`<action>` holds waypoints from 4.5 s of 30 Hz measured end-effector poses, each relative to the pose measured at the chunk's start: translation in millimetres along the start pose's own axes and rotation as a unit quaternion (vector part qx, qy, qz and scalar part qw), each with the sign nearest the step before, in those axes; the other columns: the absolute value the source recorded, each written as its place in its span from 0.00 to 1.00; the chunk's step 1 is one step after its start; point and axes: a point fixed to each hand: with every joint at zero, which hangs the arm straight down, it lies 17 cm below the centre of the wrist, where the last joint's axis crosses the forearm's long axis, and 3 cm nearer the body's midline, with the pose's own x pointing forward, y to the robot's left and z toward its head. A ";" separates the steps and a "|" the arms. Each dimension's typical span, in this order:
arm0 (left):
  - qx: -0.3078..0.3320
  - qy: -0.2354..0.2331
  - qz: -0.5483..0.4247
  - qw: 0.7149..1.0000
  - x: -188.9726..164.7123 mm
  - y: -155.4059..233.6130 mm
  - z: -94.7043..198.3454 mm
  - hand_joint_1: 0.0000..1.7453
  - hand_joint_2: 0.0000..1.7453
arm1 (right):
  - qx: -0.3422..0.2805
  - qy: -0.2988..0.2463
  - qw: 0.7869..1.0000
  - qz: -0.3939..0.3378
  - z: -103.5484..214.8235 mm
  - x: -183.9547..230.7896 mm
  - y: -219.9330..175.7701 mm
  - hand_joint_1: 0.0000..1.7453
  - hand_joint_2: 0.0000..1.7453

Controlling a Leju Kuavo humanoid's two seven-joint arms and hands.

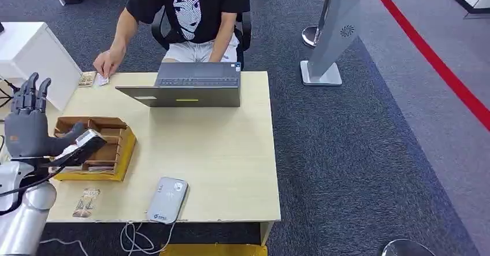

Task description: Pass the card to the sensor for recognition and then transmit it.

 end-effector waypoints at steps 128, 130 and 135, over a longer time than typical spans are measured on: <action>-0.094 -0.064 -0.152 0.982 -22.4 -4.6 1.6 1.00 1.00 | 0.003 0.002 1.000 0.012 0.2 -8.7 -1.3 0.00 1.00; -0.086 -0.060 -0.160 0.981 -28.0 3.5 -11.9 1.00 1.00 | 0.003 0.002 1.000 0.014 0.2 -7.9 -0.9 0.00 1.00; -0.082 -0.045 -0.181 0.979 -41.0 13.1 -31.5 1.00 1.00 | 0.006 0.001 1.000 0.022 0.4 -7.3 0.5 0.00 1.00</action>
